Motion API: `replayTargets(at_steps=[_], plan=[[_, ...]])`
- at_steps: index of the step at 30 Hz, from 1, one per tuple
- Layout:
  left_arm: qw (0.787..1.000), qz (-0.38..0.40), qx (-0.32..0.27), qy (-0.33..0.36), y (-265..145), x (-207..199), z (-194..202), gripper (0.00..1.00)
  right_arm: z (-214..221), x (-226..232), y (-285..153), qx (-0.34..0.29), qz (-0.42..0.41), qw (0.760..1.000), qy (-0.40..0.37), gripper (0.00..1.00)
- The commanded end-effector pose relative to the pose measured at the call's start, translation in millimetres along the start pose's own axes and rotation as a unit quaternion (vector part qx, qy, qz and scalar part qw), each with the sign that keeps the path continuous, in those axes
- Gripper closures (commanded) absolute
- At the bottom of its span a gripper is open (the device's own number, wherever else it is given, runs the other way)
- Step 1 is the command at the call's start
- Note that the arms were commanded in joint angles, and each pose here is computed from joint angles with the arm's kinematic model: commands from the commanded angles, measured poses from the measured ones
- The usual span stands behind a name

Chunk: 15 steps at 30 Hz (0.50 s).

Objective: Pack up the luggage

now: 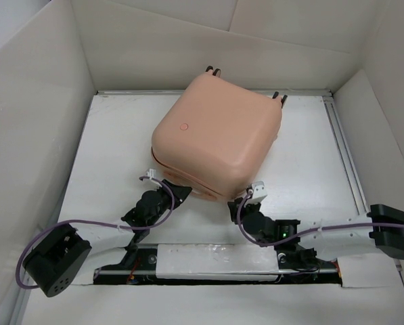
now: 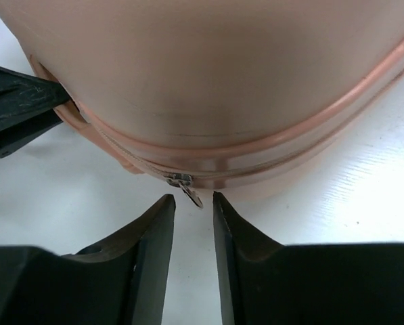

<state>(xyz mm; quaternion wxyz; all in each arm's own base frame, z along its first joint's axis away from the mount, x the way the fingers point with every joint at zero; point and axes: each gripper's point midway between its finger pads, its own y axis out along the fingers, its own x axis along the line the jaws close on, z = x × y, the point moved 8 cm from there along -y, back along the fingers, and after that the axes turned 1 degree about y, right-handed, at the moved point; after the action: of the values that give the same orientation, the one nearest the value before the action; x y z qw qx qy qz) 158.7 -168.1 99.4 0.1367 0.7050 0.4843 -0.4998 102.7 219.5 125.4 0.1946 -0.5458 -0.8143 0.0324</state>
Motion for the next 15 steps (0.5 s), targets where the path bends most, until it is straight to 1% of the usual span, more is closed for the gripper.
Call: replayTargets(at_steps=[1, 4, 5, 6, 8, 9, 13, 15], plan=[[0.994, 0.104, 0.022, 0.02, -5.8, -33.9, -0.1, 1.0, -18.0, 18.2, 7.4, -0.027, 0.005, 0.999, 0.028, 0.65], [0.994, 0.102, 0.022, 0.025, -6.3, -33.2, -0.1, 1.0, -25.8, 28.2, 13.4, -0.039, 0.011, 0.999, 0.012, 0.71], [0.994, 0.102, 0.022, 0.025, -6.3, -33.2, -0.1, 1.0, -27.5, 29.5, 15.0, -0.043, 0.017, 0.999, 0.007, 0.76], [0.994, 0.102, 0.022, 0.025, -6.3, -33.2, -0.1, 1.0, -34.0, 36.7, 16.4, -0.049, 0.013, 0.999, 0.018, 0.86], [0.994, 0.103, 0.027, 0.025, -5.9, -32.8, 1.2, 1.0, -33.4, 40.2, 19.6, -0.051, 0.012, 0.999, 0.007, 0.93], [0.994, 0.104, 0.032, 0.026, -5.4, -32.3, 2.6, 1.0, -39.1, 48.1, 21.1, -0.06, -0.001, 0.998, 0.021, 1.0], [0.992, 0.109, 0.046, 0.032, -4.2, -31.8, 7.7, 1.0, -35.5, 69.0, 23.9, -0.051, -0.023, 0.998, 0.011, 1.0], [0.992, 0.112, 0.047, 0.034, -4.3, -33.0, 10.2, 1.0, -22.4, 82.5, 19.7, -0.037, -0.025, 0.999, -0.013, 1.0]])
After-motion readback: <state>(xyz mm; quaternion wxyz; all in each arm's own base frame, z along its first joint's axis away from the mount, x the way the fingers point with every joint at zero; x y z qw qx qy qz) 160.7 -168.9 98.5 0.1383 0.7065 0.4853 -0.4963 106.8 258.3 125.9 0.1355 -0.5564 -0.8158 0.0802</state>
